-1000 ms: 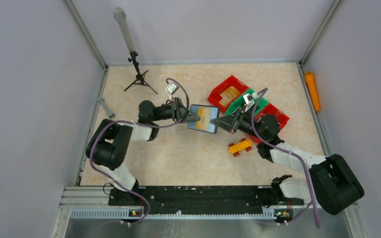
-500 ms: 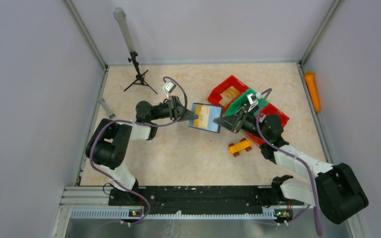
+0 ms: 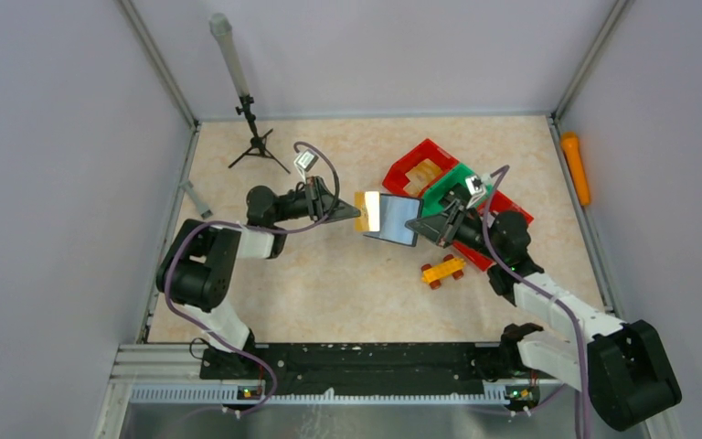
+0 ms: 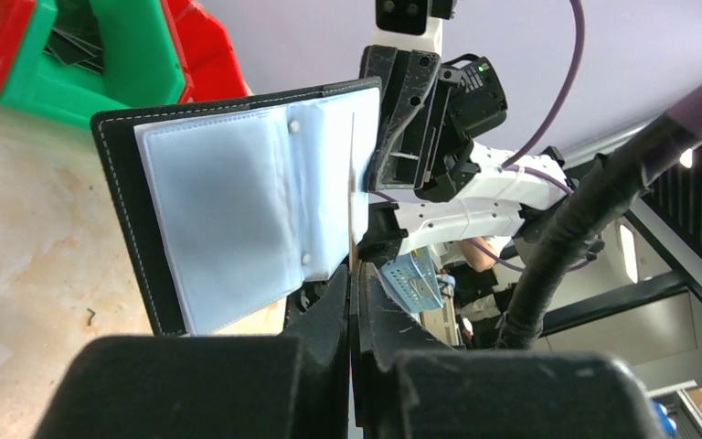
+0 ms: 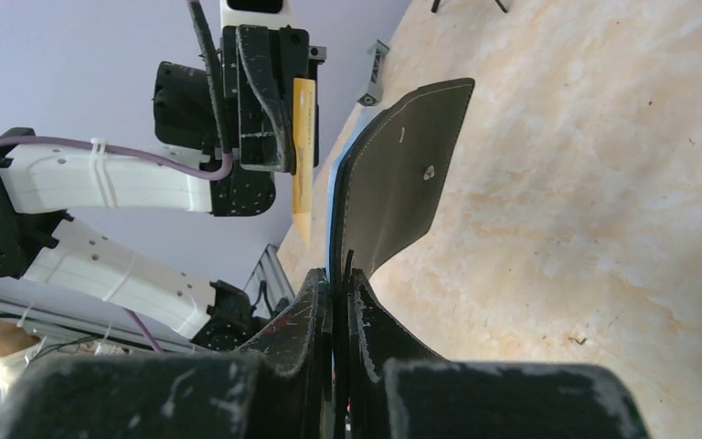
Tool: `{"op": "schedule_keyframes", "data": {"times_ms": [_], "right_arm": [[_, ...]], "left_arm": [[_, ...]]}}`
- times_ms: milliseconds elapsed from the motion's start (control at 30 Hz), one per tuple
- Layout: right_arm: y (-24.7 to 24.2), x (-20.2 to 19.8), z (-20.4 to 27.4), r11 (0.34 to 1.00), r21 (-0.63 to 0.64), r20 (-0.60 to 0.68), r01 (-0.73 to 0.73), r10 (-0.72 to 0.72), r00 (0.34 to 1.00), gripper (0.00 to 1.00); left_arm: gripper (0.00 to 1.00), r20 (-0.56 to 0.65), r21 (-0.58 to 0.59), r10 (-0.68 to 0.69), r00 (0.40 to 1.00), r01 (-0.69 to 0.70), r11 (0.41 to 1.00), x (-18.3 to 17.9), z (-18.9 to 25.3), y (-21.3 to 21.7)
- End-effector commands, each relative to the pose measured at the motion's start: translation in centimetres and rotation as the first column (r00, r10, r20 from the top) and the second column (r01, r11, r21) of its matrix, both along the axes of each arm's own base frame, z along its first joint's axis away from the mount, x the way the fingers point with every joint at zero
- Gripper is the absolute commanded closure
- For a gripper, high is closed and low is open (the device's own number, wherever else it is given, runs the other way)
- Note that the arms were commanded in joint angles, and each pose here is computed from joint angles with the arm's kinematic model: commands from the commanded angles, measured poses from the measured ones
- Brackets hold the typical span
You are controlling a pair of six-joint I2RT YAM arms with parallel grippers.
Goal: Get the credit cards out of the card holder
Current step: Remove the credit card from the card holder, then place the credit card in the storage box.
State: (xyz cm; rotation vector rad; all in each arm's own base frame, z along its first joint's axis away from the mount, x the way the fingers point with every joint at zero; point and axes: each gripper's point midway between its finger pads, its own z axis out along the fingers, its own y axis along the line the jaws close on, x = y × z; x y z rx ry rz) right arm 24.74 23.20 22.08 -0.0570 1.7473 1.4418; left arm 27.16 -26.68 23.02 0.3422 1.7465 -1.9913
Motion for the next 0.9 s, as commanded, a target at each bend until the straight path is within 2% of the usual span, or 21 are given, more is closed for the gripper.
{"op": "schedule_keyframes", "data": {"times_ms": [0, 167, 300, 500, 633, 767, 867], "right_arm": [[-0.3, 0.2, -0.1, 1.0, -0.024, 0.027, 0.006, -0.005, 1.0, 1.0], [0.4, 0.6, -2.5, 0.998, -0.053, -0.055, -0.022, 0.019, 0.998, 1.0], [2.9, 0.0, -5.1, 0.989, -0.079, -0.119, -0.128, 0.118, 0.986, 1.0], [7.8, -1.1, -7.1, 0.967, -0.039, -0.188, -0.25, 0.239, 0.953, 1.0], [9.9, -0.7, -8.0, 0.953, -0.054, -0.215, -0.298, 0.28, 0.935, 0.99], [9.4, 0.5, -10.2, 0.947, -0.187, -0.237, -0.262, 0.215, 0.947, 0.66], [8.1, 1.2, -10.2, 0.937, -0.285, -0.191, -0.203, 0.152, 0.97, 0.49]], "left_arm": [[1.0, 0.078, 0.001, 0.056, 0.995, -0.056, 0.998, 0.2, 0.7, 0.6], [1.0, 0.098, 0.048, 0.15, 0.984, -0.155, 0.987, 1.2, 0.0, 1.5], [1.0, 0.141, 0.098, 0.22, 0.965, -0.234, 0.967, 1.5, -0.3, 2.0], [1.0, 0.243, 0.198, 0.348, 0.905, -0.398, 0.896, 2.3, -0.8, 3.5], [1.0, 0.306, 0.212, 0.407, 0.861, -0.478, 0.852, 2.2, -0.5, 4.6], [1.0, 0.308, 0.218, 0.414, 0.857, -0.487, 0.846, 2.3, -0.6, 4.7], [1.0, 0.307, 0.207, 0.41, 0.859, -0.481, 0.852, 2.1, -0.5, 4.6]]}}
